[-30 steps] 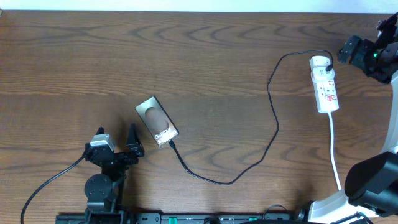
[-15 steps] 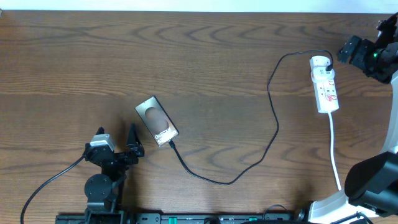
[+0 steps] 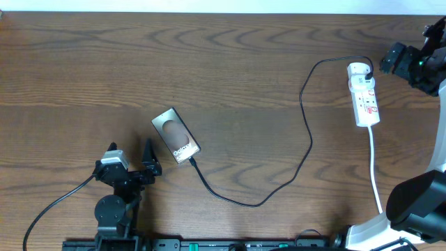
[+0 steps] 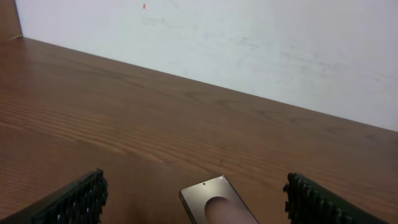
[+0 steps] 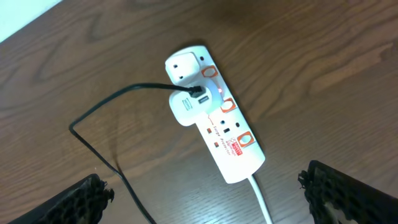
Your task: Plug charger to phone and switch on socket
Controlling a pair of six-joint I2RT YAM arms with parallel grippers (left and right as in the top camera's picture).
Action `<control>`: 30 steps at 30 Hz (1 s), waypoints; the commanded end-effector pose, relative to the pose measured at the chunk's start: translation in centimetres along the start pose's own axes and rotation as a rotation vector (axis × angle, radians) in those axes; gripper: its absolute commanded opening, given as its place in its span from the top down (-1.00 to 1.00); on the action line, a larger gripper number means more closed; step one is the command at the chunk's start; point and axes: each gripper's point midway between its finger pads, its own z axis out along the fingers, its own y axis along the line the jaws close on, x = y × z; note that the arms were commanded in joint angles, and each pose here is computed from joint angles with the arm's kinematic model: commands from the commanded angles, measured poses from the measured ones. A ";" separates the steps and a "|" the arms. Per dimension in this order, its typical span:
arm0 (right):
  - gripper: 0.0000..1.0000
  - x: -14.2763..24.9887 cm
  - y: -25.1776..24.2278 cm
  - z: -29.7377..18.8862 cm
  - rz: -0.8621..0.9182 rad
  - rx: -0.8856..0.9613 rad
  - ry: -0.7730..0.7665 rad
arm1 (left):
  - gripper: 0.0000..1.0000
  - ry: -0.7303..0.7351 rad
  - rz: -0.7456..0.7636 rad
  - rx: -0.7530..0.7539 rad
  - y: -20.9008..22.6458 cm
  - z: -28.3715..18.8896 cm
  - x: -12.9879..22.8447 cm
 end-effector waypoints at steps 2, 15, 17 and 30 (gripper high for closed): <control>-0.99 -0.4 3.4 0.5 -0.055 -0.066 -0.098 | -0.80 0.051 0.020 -0.034 0.8 0.0 1.5; -0.99 6.0 10.4 -3.6 -0.240 -0.160 -0.690 | -0.80 0.051 0.020 -0.034 0.8 0.0 1.5; -0.99 7.3 10.2 -4.6 -0.237 -0.185 -0.751 | -0.80 0.050 0.020 -0.034 0.8 0.0 1.5; -0.98 18.1 5.2 -6.1 -0.260 -0.286 -0.966 | -0.80 0.051 0.020 -0.034 0.8 0.0 1.5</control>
